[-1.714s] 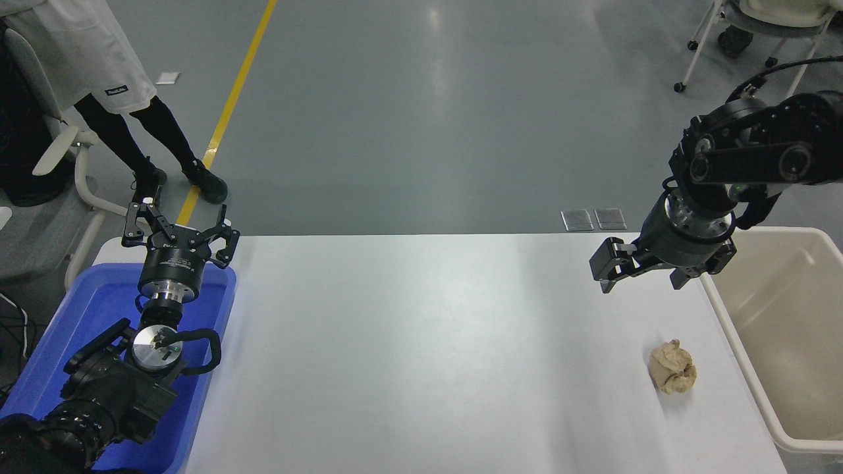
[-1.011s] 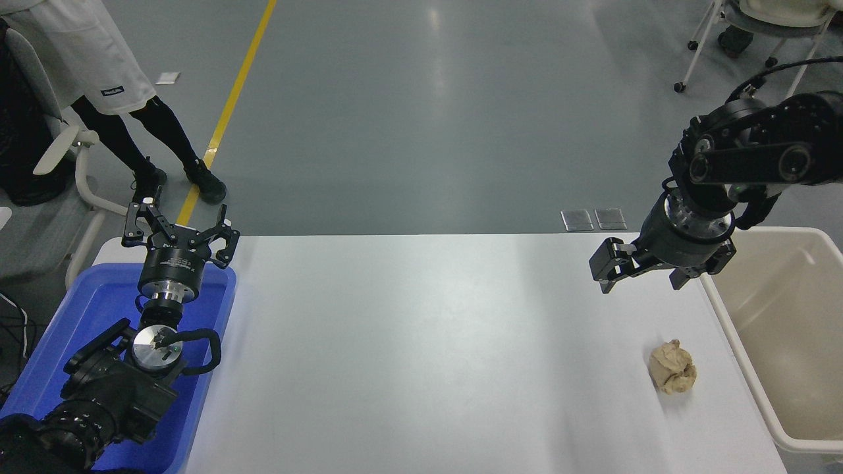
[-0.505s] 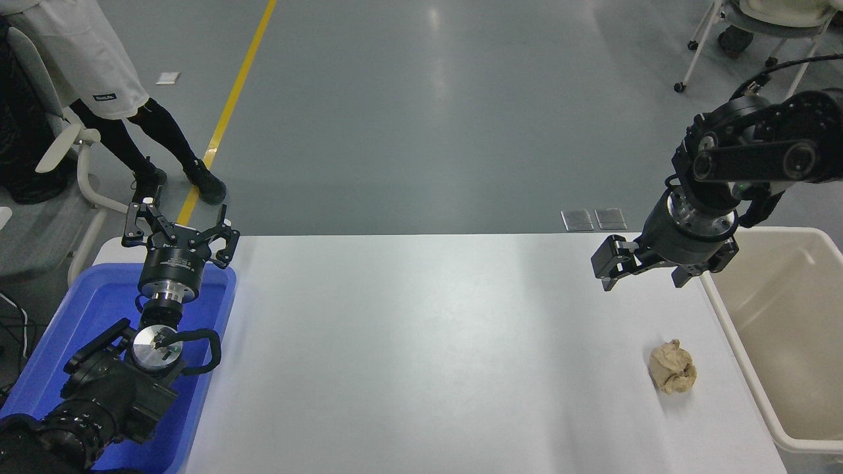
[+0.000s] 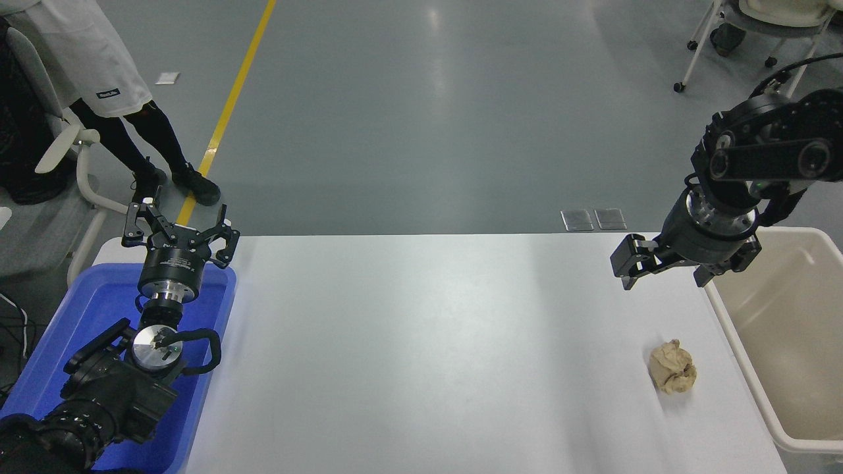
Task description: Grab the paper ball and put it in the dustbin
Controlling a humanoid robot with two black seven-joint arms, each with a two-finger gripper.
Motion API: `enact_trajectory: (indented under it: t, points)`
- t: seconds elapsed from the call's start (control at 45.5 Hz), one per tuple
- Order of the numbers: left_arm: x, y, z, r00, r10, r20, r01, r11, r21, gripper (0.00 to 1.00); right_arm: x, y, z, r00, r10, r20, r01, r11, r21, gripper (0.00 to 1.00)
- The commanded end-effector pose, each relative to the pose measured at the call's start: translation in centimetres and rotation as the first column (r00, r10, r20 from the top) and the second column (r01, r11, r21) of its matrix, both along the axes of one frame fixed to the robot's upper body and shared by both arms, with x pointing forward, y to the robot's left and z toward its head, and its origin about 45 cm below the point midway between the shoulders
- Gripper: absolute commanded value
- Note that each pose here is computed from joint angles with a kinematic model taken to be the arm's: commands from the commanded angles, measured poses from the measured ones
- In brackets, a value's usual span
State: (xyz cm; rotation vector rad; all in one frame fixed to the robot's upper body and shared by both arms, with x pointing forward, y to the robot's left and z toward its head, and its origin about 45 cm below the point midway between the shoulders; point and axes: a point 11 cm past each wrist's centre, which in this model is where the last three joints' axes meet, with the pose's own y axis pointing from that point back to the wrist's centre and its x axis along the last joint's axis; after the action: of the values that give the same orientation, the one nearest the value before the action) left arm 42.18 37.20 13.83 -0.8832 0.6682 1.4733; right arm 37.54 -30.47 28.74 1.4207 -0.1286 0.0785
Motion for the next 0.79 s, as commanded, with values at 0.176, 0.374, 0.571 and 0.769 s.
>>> enact_trajectory:
  t: [0.176, 0.374, 0.571, 0.769]
  points:
    - [0.0, 0.0, 0.0, 1.000, 0.000, 0.000, 0.000, 1.000, -0.001, 0.99, -0.3, -4.0, -0.7, 0.993, -0.101, 0.067, 0.101, 0.995, 0.001, 1.00]
    - [0.0, 0.0, 0.0, 1.000, 0.000, 0.000, 0.000, 1.000, -0.001, 0.99, -0.9, -5.9, -2.9, 0.989, -0.114, 0.095, 0.117, 0.993, -0.030, 1.00]
    - [0.0, 0.0, 0.0, 1.000, 0.000, 0.000, 0.000, 1.000, -0.001, 0.99, -2.3, -6.6, -6.4, 0.996, -0.053, 0.068, 0.054, 0.998, -0.022, 1.00]
    - [0.0, 0.0, 0.0, 1.000, 0.000, 0.000, 0.000, 1.000, -0.001, 0.99, -3.0, -7.9, -10.6, 0.996, 0.051, 0.074, -0.046, 0.996, -0.071, 1.00]
